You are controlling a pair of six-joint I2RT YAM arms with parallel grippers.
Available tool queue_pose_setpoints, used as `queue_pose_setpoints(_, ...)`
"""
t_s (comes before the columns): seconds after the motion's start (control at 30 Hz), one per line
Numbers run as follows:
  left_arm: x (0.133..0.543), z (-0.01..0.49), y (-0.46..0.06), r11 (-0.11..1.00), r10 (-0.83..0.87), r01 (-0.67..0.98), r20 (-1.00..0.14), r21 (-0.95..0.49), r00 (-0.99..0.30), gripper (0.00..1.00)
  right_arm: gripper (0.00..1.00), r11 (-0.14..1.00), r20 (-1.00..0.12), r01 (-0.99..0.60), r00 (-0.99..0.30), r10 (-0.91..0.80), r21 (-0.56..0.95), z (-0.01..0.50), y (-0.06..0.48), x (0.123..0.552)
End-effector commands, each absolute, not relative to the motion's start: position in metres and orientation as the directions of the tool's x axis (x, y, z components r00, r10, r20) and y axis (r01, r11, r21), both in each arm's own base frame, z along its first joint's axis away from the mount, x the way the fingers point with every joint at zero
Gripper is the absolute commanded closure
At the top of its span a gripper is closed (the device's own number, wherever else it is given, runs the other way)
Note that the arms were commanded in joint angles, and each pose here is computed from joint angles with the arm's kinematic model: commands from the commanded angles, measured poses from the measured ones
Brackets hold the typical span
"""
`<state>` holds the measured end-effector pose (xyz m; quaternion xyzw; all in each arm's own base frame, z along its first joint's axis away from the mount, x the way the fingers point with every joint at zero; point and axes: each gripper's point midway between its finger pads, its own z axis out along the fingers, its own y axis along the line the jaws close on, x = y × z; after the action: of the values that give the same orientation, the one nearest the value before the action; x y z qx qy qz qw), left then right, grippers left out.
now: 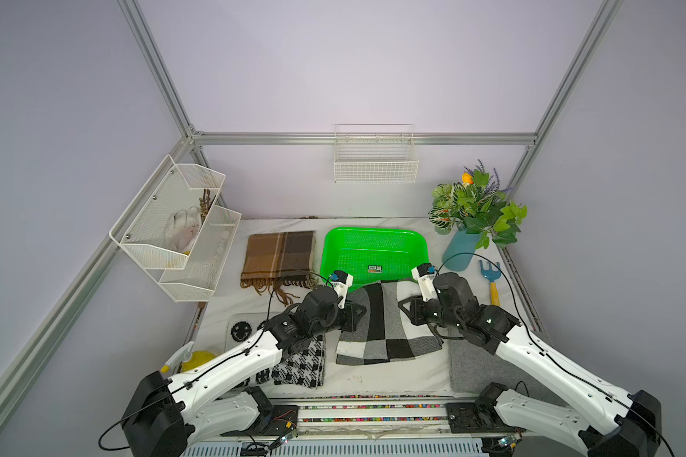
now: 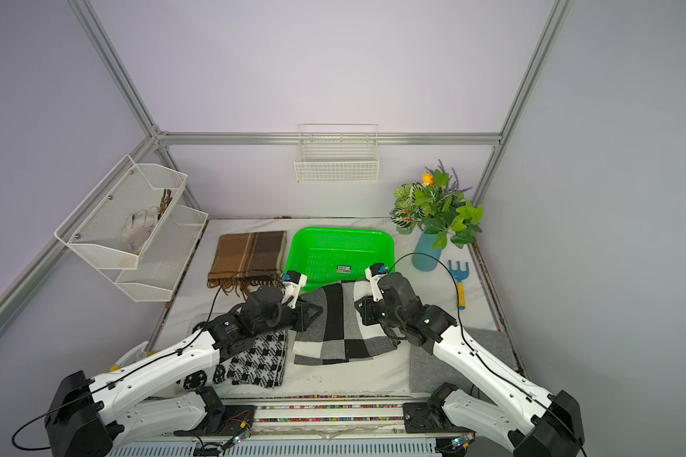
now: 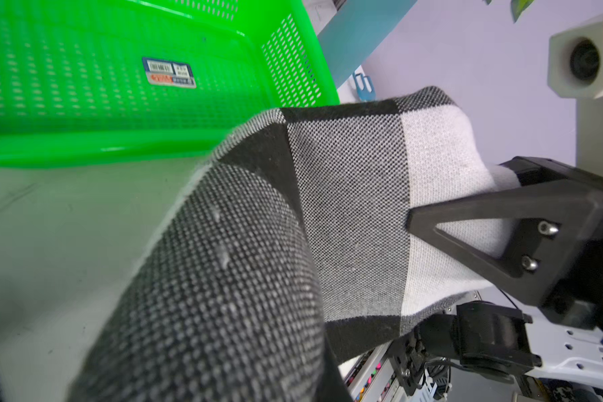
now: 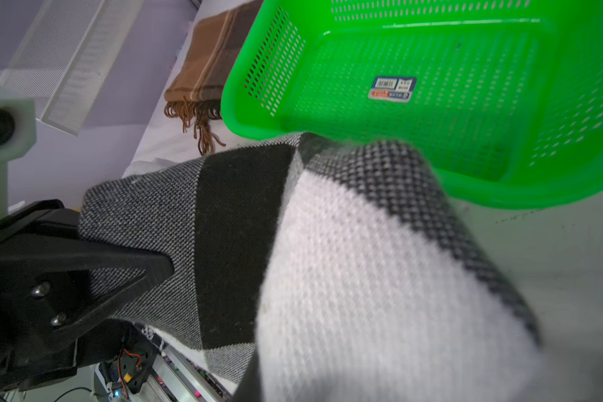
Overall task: Put the folded scarf in the basket
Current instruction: Pick up the scarf at the center of the board, then place the scarf in the basket.
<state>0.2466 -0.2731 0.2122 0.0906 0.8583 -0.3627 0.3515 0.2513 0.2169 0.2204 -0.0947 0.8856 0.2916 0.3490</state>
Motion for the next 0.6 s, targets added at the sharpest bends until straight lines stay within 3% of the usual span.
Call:
queue_pose_setpoints(0.0,0.264,0.266,-0.267,0.716,-0.158,0.454,-0.757,-0.53,-0.634,1.0,1.0,0.803,-0.741,-0.411,-0.669,0.055,0.431,0.258,0.218,0.259)
queue_pose_setpoints(0.17,0.292,0.3,-0.251,0.724,-0.213,0.44,-0.778,-0.532,-0.591,1.0,1.0,0.819,-0.779,-0.404,-0.622,0.08,0.407,0.282,0.222,0.279)
queue_pose_setpoints(0.37,0.352,0.328,-0.233,0.701,-0.293,0.411,-0.76,-0.583,-0.58,1.0,1.0,0.841,-0.797,-0.378,-0.596,0.1,0.388,0.3,0.235,0.323)
queue_pose_setpoints(0.57,0.416,0.314,-0.241,0.688,-0.278,0.391,-0.72,-0.612,-0.636,1.0,1.0,0.847,-0.777,-0.355,-0.621,0.102,0.395,0.291,0.235,0.371)
